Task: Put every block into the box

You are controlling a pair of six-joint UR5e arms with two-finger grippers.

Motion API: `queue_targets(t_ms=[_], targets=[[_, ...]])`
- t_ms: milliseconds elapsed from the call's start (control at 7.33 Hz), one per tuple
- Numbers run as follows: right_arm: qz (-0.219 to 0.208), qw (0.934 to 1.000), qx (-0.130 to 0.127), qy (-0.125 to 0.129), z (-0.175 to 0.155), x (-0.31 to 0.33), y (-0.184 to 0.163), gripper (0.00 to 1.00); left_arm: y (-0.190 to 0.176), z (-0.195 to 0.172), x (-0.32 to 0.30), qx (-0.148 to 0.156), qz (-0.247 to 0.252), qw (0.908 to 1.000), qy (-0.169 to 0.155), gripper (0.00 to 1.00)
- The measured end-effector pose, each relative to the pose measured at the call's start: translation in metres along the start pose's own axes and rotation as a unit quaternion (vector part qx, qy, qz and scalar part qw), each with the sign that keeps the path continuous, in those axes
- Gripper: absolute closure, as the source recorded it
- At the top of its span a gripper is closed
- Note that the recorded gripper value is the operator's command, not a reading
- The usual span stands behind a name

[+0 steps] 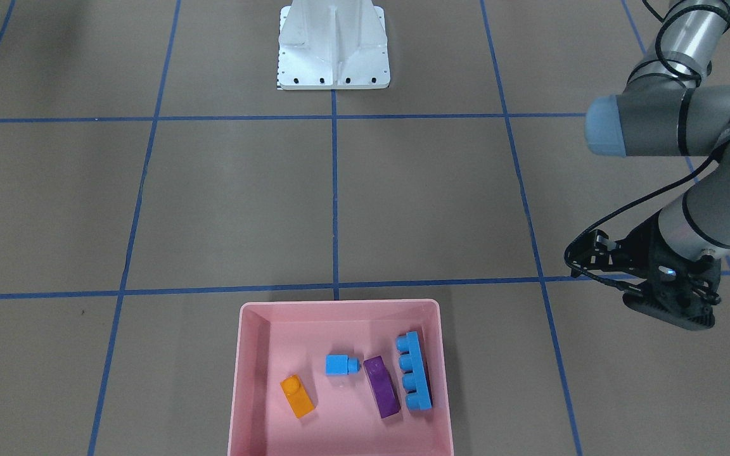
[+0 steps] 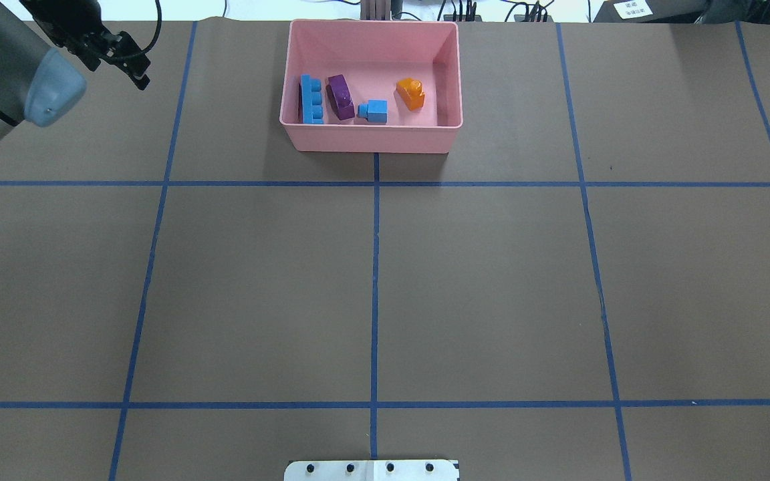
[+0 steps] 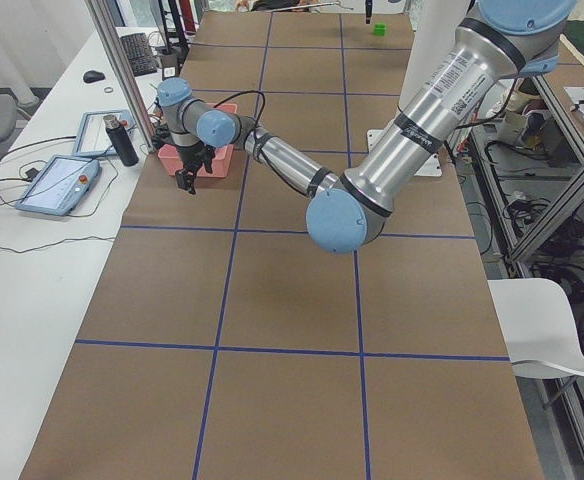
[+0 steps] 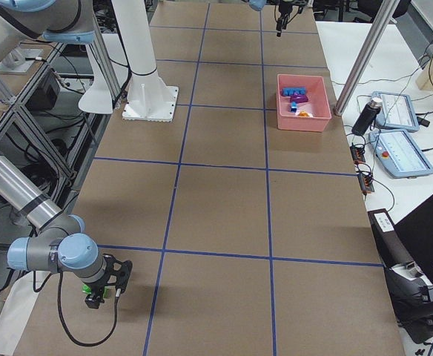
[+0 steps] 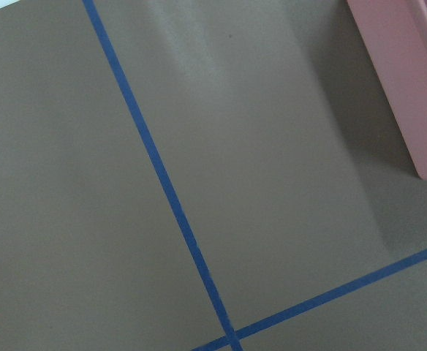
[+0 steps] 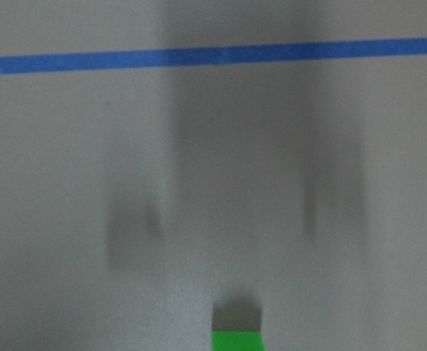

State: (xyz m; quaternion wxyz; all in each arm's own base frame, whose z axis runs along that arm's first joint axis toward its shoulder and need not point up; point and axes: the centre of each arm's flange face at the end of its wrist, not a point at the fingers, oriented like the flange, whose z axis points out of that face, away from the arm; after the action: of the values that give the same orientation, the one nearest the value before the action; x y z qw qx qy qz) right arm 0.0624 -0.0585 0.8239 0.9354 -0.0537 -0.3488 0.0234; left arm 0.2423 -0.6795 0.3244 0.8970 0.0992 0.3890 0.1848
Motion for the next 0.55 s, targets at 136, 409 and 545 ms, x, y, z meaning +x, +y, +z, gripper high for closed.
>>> queue_targets(t_ms=[136,409,545], targets=[[0.005,1.0,-0.006,0.001,0.0058,0.0058,0.0066,0.06,0.005,-0.0026,0.001,0.003,0.002,1.0,0.0,0.0],[0.009,0.9999,-0.014,-0.003,0.0124,0.0116,0.0135,0.15,0.0104,-0.0064,0.0028,0.007,0.005,1.0,0.001,0.0],[0.011,0.9997,-0.017,-0.011,0.0144,0.0119,0.0158,0.18,0.0111,-0.0078,0.0039,0.008,0.006,0.9999,0.001,0.0]])
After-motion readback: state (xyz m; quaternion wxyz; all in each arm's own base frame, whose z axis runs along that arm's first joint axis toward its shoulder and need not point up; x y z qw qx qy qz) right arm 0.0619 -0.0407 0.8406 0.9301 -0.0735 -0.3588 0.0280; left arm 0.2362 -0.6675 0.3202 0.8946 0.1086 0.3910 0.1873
